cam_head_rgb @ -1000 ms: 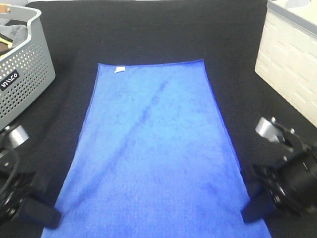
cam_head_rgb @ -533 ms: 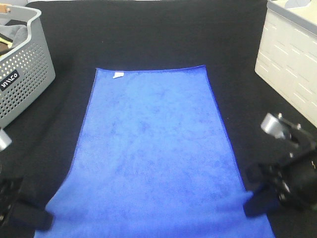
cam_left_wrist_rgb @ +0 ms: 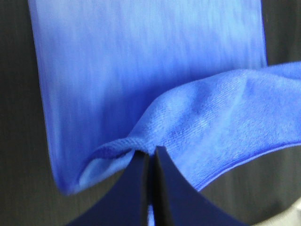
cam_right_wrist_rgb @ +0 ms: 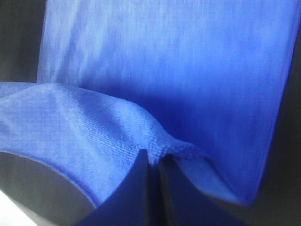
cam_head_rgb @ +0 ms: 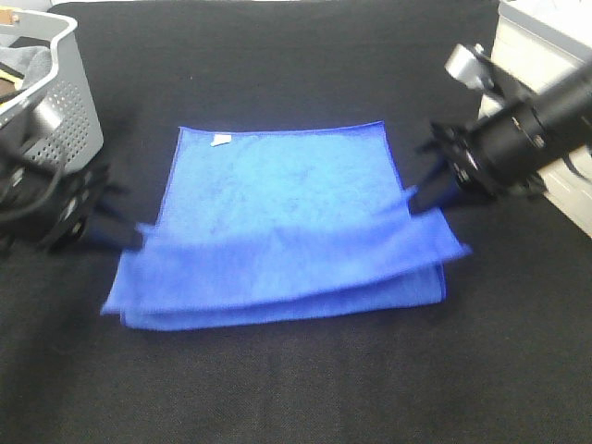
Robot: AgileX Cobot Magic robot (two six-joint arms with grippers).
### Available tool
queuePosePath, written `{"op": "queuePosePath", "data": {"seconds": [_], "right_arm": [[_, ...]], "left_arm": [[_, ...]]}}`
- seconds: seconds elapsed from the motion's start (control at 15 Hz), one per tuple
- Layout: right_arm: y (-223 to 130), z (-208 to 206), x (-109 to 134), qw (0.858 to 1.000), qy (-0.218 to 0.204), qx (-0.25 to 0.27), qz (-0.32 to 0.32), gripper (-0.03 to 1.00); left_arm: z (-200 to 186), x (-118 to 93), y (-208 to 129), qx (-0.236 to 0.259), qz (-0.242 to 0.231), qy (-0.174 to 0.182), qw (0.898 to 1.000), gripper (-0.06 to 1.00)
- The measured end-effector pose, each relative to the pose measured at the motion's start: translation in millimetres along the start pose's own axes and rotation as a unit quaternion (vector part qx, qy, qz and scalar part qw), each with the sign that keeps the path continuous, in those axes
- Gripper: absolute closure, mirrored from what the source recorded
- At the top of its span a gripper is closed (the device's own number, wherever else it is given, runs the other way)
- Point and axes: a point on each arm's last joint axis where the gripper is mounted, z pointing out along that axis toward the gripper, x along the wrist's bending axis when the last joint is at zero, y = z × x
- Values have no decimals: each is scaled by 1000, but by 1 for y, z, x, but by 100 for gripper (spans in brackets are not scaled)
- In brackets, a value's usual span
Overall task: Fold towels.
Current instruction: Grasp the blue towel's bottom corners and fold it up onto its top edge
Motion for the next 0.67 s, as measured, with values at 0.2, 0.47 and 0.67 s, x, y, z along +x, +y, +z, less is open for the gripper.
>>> {"op": "queuePosePath", "data": {"seconds": [0.2,0.47,0.67], "right_arm": [[59,21,-4,1000,-12,-7,-17,97],[124,50,-17,998,-50,-38,-32,97],[168,71,-34,994,-67,-77,-45,97]], "left_arm": [[30,-4,56,-36,12,2,999,94],[69,-7,122,-91,31,0,995,94],[97,-8,165,-131,47,-10,990,94]]}}
